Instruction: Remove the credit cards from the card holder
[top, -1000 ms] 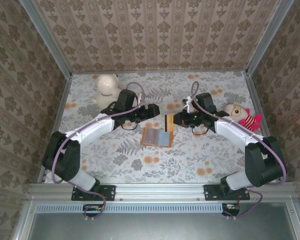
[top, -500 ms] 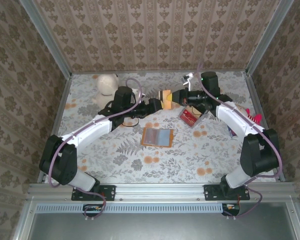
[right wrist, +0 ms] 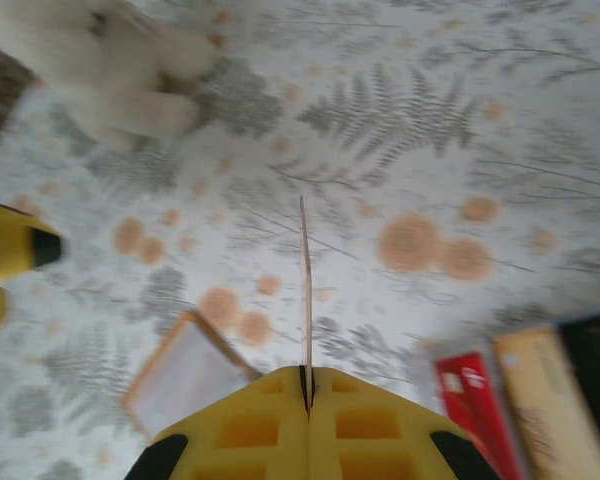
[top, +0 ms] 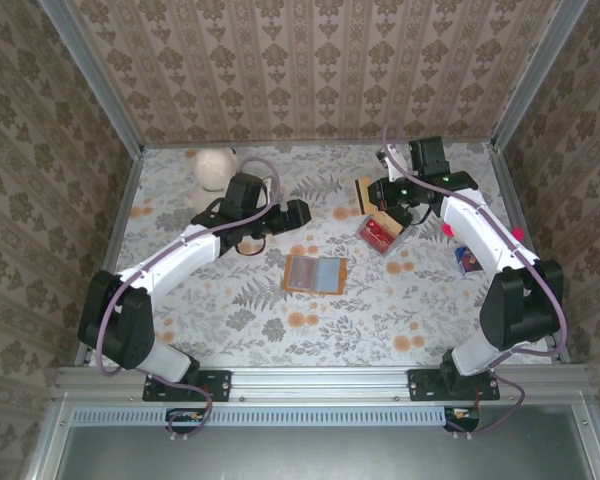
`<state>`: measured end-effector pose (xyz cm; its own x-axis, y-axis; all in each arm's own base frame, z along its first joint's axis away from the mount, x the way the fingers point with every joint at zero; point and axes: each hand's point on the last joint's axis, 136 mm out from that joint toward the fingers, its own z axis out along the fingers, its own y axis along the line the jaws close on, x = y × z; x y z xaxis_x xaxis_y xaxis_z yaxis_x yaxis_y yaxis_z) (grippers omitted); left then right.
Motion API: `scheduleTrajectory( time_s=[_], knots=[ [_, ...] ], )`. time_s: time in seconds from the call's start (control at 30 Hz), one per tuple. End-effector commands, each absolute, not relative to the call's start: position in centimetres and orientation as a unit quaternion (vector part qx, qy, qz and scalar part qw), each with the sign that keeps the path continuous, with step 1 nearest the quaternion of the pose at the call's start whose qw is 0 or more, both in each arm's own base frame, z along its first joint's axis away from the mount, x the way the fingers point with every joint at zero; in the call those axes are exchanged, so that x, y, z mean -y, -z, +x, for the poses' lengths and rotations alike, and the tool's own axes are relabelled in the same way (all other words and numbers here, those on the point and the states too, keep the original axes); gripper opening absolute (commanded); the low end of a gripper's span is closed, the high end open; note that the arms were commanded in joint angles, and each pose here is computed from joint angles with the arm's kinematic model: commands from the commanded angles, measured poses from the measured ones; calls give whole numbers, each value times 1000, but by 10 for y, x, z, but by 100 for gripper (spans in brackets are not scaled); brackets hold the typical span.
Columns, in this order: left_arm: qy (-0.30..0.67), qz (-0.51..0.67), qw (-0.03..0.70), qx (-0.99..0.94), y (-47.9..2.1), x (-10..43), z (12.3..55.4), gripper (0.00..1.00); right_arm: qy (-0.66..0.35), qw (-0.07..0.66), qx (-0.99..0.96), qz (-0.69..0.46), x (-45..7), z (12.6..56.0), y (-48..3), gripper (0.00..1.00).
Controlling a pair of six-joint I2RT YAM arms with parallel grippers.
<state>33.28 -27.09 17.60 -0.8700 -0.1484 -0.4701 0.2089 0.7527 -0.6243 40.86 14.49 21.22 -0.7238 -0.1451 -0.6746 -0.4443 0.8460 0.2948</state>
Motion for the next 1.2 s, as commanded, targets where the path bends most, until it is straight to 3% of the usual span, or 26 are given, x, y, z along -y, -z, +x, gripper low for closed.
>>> scheduleTrajectory(
  time_s=[0.0, 0.4, 1.17],
  knots=[
    [299, 24, 265, -916, -165, 249, 329, 100, -95, 330, -912, -225, -110, 406, -210, 0],
    [263, 20, 283, -922, -165, 223, 321, 100, 10, 234, -920, -314, -82, 409, -166, 0],
    [184, 4, 267, -946, -145, 202, 324, 100, 7, 112, -928, -355, -81, 416, -103, 0]
  ],
)
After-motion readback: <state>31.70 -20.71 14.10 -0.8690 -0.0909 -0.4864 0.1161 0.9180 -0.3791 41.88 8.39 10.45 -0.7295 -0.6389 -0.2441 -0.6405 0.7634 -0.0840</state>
